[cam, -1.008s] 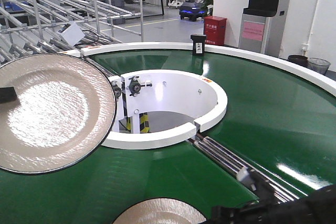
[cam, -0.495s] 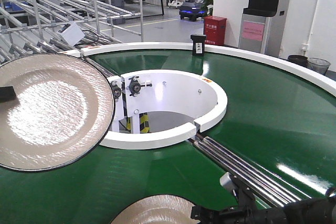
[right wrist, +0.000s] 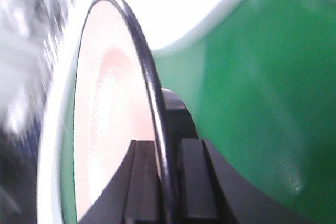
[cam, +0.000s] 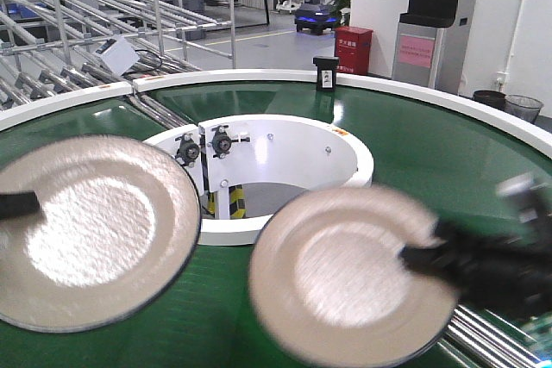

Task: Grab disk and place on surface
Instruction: 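Grip each plate rim and lift both plates upright off the conveyor, then hold both plates raised while the base drives to the steel table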

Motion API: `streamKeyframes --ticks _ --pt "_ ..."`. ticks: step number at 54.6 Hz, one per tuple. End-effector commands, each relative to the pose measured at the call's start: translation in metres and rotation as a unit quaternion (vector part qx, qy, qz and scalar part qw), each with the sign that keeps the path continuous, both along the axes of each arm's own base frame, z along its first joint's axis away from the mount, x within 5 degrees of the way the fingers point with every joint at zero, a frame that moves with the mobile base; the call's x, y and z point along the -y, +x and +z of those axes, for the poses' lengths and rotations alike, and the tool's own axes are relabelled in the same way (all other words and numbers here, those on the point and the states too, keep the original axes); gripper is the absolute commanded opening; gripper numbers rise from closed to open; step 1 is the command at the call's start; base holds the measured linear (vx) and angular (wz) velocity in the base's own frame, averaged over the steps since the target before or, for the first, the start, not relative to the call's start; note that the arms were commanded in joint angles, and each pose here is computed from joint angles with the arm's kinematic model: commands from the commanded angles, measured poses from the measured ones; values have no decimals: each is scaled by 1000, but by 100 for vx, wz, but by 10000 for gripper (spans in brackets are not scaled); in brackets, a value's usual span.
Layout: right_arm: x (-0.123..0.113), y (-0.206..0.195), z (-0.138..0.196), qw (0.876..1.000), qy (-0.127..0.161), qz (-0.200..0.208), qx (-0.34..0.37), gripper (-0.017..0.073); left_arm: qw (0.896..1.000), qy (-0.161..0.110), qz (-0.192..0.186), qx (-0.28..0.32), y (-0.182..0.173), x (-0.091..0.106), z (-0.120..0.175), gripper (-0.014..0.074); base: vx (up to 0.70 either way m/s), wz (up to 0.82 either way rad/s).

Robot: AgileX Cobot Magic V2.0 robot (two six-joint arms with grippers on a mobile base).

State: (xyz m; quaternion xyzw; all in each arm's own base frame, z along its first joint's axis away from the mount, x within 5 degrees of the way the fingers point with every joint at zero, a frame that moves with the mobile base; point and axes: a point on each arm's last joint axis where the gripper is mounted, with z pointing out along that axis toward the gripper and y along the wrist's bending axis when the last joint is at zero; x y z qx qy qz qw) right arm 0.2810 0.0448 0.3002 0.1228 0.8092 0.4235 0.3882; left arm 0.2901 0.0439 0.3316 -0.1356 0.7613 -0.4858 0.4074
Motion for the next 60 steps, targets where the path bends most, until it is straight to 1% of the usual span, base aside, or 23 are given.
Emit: streamKeyframes --ticks 1,5,8,15,22,27,36,60 --pt "16 -27 53 996 62 -7 70 -9 995 -74 1 60 -15 13 26 -1 0 0" --pt "28 -45 69 993 69 -19 95 -9 995 -83 -9 62 -22 21 24 -1 0 0" --pt "33 -57 79 991 74 -27 108 -9 994 -86 -16 66 -27 27 26 -1 0 0" --pt "31 -76 94 988 79 -35 132 -9 992 -84 -33 93 -40 41 41 -1 0 0" --pt "28 -85 101 986 79 -32 145 -9 990 -82 -30 107 -49 44 50 -1 0 0" --pt "28 -85 101 986 87 -33 140 -9 990 -91 -34 107 -52 45 54 -1 0 0" --pt "29 -85 101 985 81 -40 144 -9 989 -88 -35 117 -57 47 58 -1 0 0" --pt "29 -85 101 985 82 -39 144 -9 989 -88 -35 117 -57 47 58 -1 0 0"
